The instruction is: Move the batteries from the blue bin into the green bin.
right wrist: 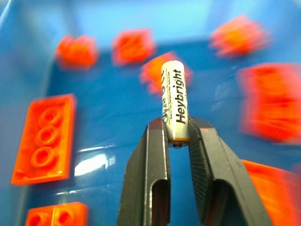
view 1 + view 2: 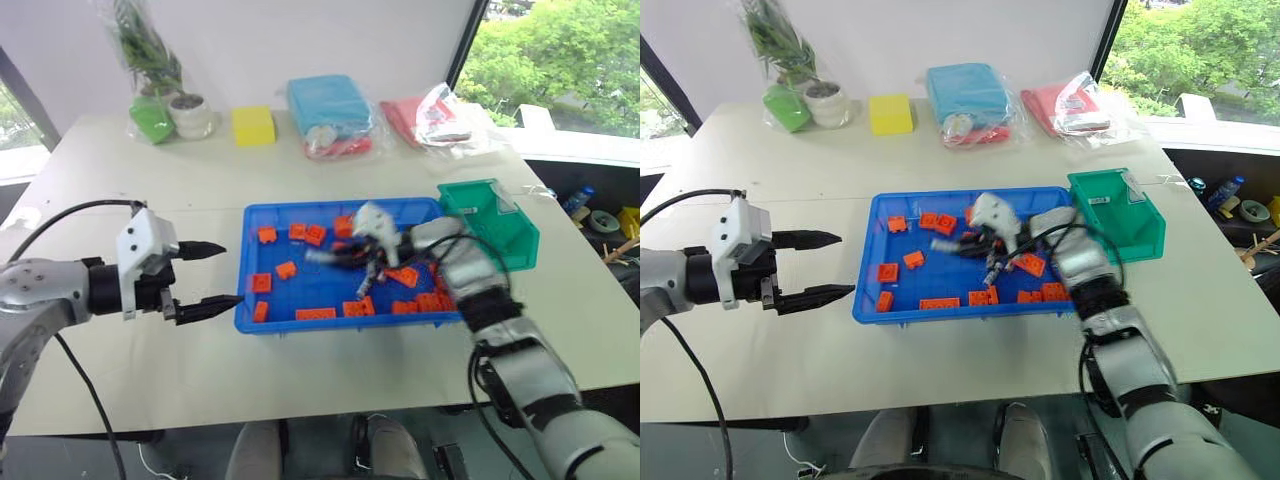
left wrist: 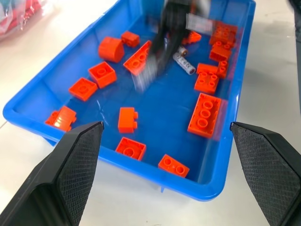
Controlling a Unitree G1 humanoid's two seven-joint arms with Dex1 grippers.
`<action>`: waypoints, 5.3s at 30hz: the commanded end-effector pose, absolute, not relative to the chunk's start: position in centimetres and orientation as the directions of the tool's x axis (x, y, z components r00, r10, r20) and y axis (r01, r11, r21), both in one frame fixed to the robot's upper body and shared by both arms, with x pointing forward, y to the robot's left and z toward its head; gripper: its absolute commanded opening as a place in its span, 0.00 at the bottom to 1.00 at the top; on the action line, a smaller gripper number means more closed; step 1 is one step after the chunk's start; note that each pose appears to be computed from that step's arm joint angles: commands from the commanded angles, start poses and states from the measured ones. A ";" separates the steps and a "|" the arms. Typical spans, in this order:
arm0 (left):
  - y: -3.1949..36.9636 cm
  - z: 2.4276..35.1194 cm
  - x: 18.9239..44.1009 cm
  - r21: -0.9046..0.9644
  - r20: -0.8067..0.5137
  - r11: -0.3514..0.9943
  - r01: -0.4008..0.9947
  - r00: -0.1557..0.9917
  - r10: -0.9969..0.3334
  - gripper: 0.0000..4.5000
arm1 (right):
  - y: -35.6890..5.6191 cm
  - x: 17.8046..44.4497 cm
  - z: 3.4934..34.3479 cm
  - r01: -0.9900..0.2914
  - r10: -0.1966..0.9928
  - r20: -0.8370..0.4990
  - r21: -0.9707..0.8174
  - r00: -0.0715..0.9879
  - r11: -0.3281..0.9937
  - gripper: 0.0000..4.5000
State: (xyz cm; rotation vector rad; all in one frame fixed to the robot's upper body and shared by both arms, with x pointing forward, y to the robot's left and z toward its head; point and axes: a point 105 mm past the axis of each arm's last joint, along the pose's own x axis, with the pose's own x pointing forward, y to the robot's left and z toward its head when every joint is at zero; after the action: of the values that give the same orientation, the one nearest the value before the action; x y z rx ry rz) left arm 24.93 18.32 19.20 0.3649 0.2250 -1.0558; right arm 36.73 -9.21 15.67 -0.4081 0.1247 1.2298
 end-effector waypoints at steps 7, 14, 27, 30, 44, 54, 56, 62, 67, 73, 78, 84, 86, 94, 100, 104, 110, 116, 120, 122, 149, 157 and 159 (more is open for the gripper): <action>17.2 19.9 26.2 0.223 -0.311 0.384 0.896 0.438 -0.843 1.00 | -26.3 35.6 24.6 -0.499 0.470 -0.172 -0.366 0.866 0.786 0.01; 16.5 20.3 27.4 0.240 -0.296 0.351 0.905 0.413 -0.861 1.00 | -28.4 35.5 22.3 -0.416 0.341 -0.252 -0.378 0.906 0.827 0.34; 16.2 20.8 27.4 0.251 -0.288 0.343 0.905 0.408 -0.867 1.00 | -15.3 36.5 21.6 -0.781 0.747 -0.234 -0.250 0.622 0.572 0.88; 16.3 20.8 27.2 0.254 -0.286 0.353 0.901 0.418 -0.862 1.00 | -12.2 36.8 18.4 -0.838 0.775 -0.322 -0.265 0.543 0.477 0.99; 16.6 20.9 26.2 0.262 -0.282 0.399 0.879 0.465 -0.839 1.00 | -9.4 39.0 13.2 -0.878 0.761 -0.440 -0.218 0.478 0.426 0.99; 16.7 21.1 26.3 0.263 -0.277 0.412 0.872 0.478 -0.834 1.00 | -9.0 38.5 12.6 -0.895 0.774 -0.451 -0.201 0.444 0.397 0.48; 16.7 21.2 26.5 0.266 -0.275 0.412 0.871 0.478 -0.834 1.00 | -9.0 38.6 12.7 -0.891 0.771 -0.446 -0.201 0.454 0.408 0.48; 16.6 21.2 26.8 0.269 -0.274 0.404 0.874 0.472 -0.838 1.00 | -9.2 38.8 12.5 -0.882 0.758 -0.454 -0.187 0.468 0.433 0.53; 16.5 21.2 27.0 0.270 -0.272 0.398 0.876 0.466 -0.842 1.00 | -9.6 39.0 12.1 -0.871 0.733 -0.472 -0.227 0.490 0.436 0.99; 16.6 21.3 27.2 0.276 -0.270 0.396 0.876 0.466 -0.843 1.00 | -9.5 38.9 11.9 -0.872 0.735 -0.471 -0.225 0.487 0.434 0.99; 16.6 21.3 27.3 0.282 -0.269 0.394 0.875 0.467 -0.842 1.00 | -9.4 38.8 11.8 -0.874 0.742 -0.464 -0.217 0.484 0.435 0.68; 16.7 21.3 27.3 0.287 -0.268 0.397 0.872 0.471 -0.841 1.00 | -9.2 38.7 11.9 -0.875 0.744 -0.461 -0.221 0.482 0.430 0.33; 16.8 21.3 27.3 0.287 -0.269 0.397 0.872 0.471 -0.840 1.00 | -8.8 38.7 12.1 -0.878 0.751 -0.454 -0.225 0.479 0.423 0.33; 16.6 21.2 27.5 0.290 -0.263 0.396 0.871 0.470 -0.843 1.00 | -2.5 37.2 13.2 -0.919 0.839 -0.379 -0.212 0.391 0.333 0.33; 16.4 21.2 27.5 0.291 -0.260 0.392 0.873 0.466 -0.845 1.00 | -1.5 36.5 13.3 -0.909 0.828 -0.384 -0.251 0.408 0.332 0.82; 16.4 21.0 27.3 0.278 -0.264 0.387 0.879 0.457 -0.849 1.00 | -4.0 35.9 15.5 -0.871 0.797 -0.354 -0.235 0.489 0.431 0.82; 15.6 21.2 26.9 0.234 -0.243 0.354 0.905 0.407 -0.880 1.00 | -9.0 33.7 15.5 -0.751 0.653 -0.418 -0.121 0.632 0.649 0.82; 14.6 21.3 27.1 0.224 -0.239 0.310 0.924 0.360 -0.902 1.00 | -11.1 33.4 13.7 -0.634 0.561 -0.473 0.006 0.680 0.774 0.82; 14.0 21.7 27.4 0.225 -0.237 0.272 0.936 0.323 -0.916 1.00 | -11.1 35.2 12.6 -0.566 0.524 -0.474 0.064 0.708 0.822 0.82; 13.9 21.8 27.5 0.229 -0.239 0.266 0.936 0.319 -0.917 1.00 | -10.9 35.7 12.4 -0.560 0.523 -0.469 0.071 0.711 0.825 0.82; 14.2 22.3 28.1 0.272 -0.222 0.303 0.913 0.366 -0.904 1.00 | -8.6 36.4 10.4 -0.634 0.564 -0.497 0.034 0.659 0.772 0.01; 14.0 21.9 28.3 0.267 -0.220 0.294 0.918 0.355 -0.909 1.00 | -17.6 38.7 20.2 -0.451 0.419 -0.317 -0.033 0.851 0.892 0.01; 14.0 21.7 28.4 0.265 -0.219 0.293 0.919 0.354 -0.909 1.00 | -21.0 38.6 21.3 -0.373 0.336 -0.311 -0.066 0.889 0.925 0.01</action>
State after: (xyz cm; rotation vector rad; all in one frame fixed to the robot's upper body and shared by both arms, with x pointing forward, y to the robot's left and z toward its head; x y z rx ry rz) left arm 28.29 14.00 21.03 0.3448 0.0667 -1.2195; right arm 38.69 -18.78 19.49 -0.1384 0.3502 0.4252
